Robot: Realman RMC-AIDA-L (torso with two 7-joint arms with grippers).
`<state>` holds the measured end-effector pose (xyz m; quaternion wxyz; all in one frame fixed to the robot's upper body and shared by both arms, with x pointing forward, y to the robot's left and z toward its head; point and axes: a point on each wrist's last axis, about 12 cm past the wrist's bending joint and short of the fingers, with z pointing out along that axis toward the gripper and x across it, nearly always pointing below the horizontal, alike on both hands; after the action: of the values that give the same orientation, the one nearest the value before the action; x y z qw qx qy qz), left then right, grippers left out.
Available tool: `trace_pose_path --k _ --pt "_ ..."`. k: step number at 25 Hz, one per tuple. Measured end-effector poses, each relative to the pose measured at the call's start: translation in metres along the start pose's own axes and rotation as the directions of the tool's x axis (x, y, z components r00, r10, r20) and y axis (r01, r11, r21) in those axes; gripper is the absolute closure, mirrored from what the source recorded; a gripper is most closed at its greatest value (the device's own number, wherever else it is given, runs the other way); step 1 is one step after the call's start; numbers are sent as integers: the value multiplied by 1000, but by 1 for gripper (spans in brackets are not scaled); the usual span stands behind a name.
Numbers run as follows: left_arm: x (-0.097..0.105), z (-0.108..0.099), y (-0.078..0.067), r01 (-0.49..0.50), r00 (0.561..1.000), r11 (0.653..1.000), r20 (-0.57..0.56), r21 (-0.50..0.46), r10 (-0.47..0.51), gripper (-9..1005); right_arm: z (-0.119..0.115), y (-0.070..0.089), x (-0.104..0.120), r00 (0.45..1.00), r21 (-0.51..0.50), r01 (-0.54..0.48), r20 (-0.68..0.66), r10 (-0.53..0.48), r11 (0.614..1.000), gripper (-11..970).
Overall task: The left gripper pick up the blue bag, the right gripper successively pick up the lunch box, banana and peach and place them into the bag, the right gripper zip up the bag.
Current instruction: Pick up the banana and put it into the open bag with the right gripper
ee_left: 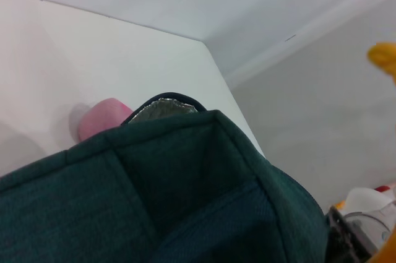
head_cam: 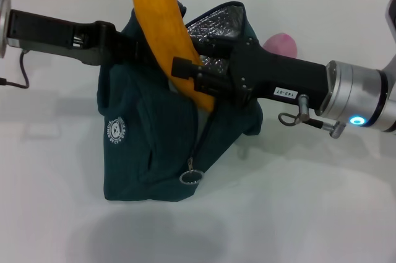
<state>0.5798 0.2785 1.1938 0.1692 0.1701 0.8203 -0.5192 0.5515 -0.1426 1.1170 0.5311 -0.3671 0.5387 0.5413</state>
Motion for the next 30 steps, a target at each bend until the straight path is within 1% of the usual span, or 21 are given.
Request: trace_pose_path --k 6,15,22,30 --pt "0 1 -1 -5 1000 1000 -1 2 5 960 3 -1 -3 1000 -1 29 10 -29 1000 535" --pt "0 1 0 -6 1000 1000 -1 3 6 961 -7 -1 10 1000 31 -4 -25 5 1000 535" --pt "0 0 0 -5 1000 1000 -1 4 5 961 -12 0 14 999 45 -10 -34 12 999 536" --pt "1 1 0 -4 1000 1000 -3 5 4 961 -12 -2 13 999 58 24 -32 -22 998 536"
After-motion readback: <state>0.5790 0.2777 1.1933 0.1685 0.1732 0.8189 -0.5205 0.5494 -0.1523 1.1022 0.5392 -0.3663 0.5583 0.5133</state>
